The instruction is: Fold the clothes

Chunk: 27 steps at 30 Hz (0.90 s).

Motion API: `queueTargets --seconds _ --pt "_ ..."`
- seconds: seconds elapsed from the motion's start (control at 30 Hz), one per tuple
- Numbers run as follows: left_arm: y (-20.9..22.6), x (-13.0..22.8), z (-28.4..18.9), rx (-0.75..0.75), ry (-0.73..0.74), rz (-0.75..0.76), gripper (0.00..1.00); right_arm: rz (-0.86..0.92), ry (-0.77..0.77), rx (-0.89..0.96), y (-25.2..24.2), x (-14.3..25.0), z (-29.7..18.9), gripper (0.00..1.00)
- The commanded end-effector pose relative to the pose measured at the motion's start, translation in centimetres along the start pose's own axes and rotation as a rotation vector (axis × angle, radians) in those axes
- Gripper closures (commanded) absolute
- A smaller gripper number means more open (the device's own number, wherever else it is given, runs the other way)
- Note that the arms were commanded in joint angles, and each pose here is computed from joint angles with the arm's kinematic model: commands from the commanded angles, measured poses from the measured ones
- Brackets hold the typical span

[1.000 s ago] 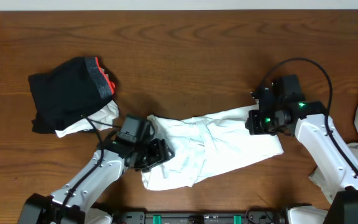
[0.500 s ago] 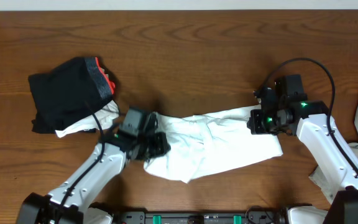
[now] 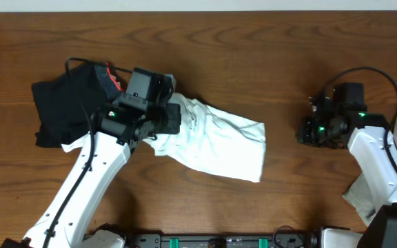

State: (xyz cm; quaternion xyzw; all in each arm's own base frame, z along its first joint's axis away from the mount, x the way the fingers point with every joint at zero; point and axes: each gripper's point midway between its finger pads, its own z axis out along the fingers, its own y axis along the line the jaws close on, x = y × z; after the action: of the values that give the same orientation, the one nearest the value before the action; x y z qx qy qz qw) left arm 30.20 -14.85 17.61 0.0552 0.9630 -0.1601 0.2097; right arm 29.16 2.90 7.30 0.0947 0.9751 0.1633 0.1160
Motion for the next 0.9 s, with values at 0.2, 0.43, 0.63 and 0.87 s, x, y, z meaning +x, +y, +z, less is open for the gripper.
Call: queueTargets --seconds 0.2,0.43,0.63,0.87 --pt "-4.0 2.8 6.0 -0.006 0.164 0.174 0.94 0.038 -0.003 0.002 -0.4 -0.1 -0.3 0.94" --pt "-9.3 4.8 8.6 0.022 0.204 0.267 0.94 0.042 0.01 0.004 -0.5 0.2 -0.3 0.94" --pt "-13.2 5.8 8.8 0.085 0.166 0.332 0.94 0.042 0.011 0.005 -0.5 0.3 -0.3 0.94" --pt "-13.8 6.9 8.9 0.035 0.156 0.415 0.94 0.043 0.014 0.006 -0.5 0.4 -0.3 0.93"
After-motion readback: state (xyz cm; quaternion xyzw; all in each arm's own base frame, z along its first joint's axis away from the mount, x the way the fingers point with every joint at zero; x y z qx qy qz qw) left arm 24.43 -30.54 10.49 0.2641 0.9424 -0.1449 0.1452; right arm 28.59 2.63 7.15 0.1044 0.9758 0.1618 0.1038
